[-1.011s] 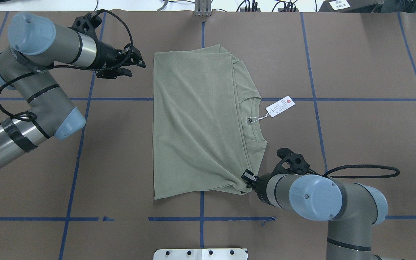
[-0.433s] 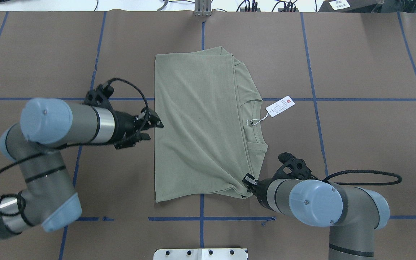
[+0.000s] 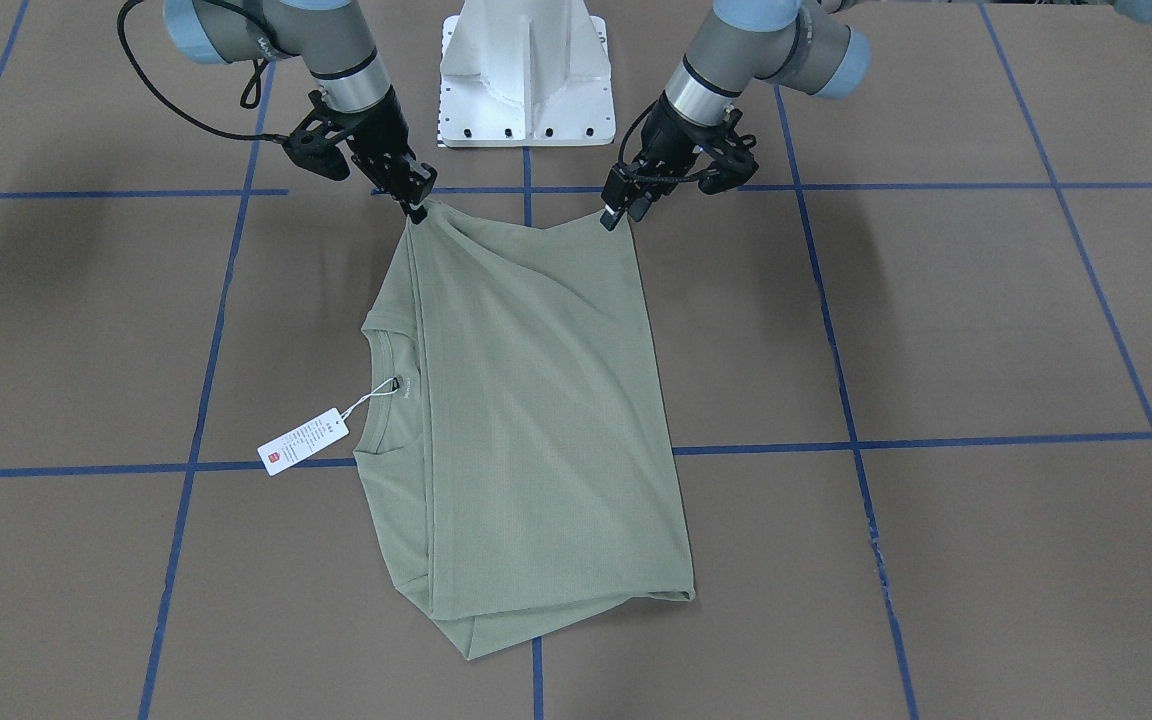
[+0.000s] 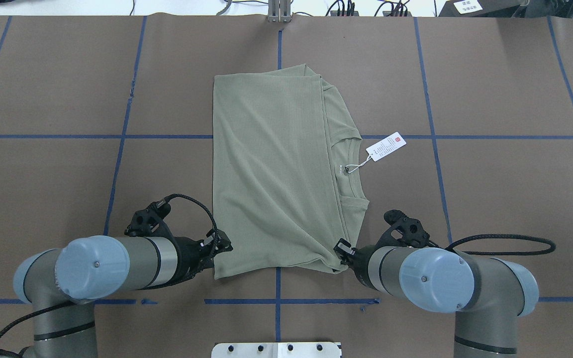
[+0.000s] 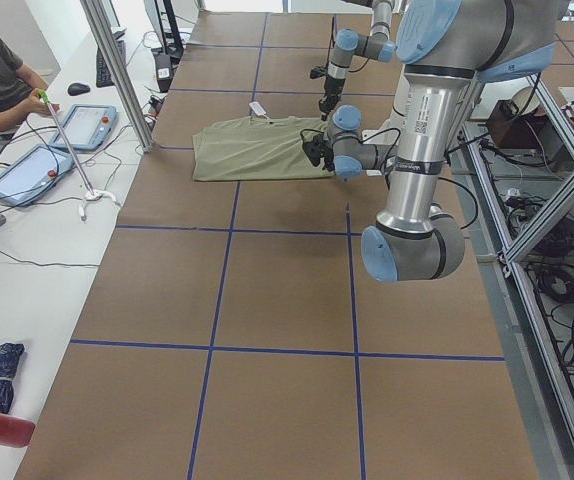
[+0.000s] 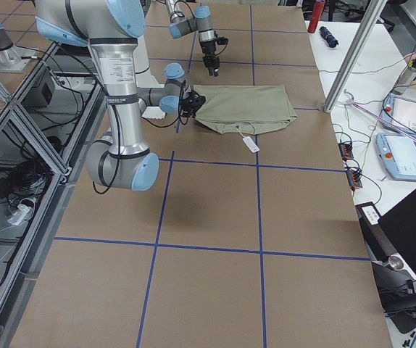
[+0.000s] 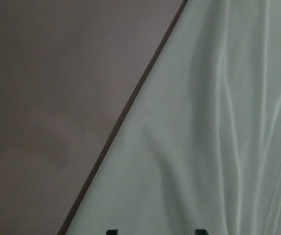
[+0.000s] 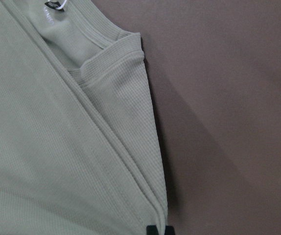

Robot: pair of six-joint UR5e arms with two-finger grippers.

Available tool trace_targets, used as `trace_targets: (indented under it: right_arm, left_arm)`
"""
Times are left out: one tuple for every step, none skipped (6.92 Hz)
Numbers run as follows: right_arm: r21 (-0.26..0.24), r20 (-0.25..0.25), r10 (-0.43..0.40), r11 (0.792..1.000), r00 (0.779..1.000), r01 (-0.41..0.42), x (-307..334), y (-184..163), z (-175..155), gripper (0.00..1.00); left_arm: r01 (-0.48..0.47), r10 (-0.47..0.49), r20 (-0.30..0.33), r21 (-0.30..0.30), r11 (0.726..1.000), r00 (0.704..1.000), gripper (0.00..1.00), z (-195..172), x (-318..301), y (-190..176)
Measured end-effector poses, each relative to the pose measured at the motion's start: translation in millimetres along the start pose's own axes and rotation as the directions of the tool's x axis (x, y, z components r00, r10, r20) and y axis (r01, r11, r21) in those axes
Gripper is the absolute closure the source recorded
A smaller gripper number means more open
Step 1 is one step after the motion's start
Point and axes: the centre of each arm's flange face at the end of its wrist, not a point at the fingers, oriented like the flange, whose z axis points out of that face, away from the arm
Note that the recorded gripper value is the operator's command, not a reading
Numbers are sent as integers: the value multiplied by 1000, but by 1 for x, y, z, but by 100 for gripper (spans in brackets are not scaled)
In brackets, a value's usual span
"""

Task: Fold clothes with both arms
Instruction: 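Grasp the near shirt corners with the left and right grippers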

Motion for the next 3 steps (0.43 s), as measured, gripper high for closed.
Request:
trace_targets:
  right_arm:
    - [0,1,0,1000,1000,0,0,0,0,100]
    - [-1,2,0,1000,1000,0,0,0,-1,100]
    - [-3,4,0,1000,1000,0,0,0,-3,100]
  left_arm:
    - [1,-1,32,0,1000,999,44,7,-7,11]
    - [0,-1,47,1,1000,999,48,10,-10,15]
    - [0,0,53,1,1000,999,48,11,-11,17]
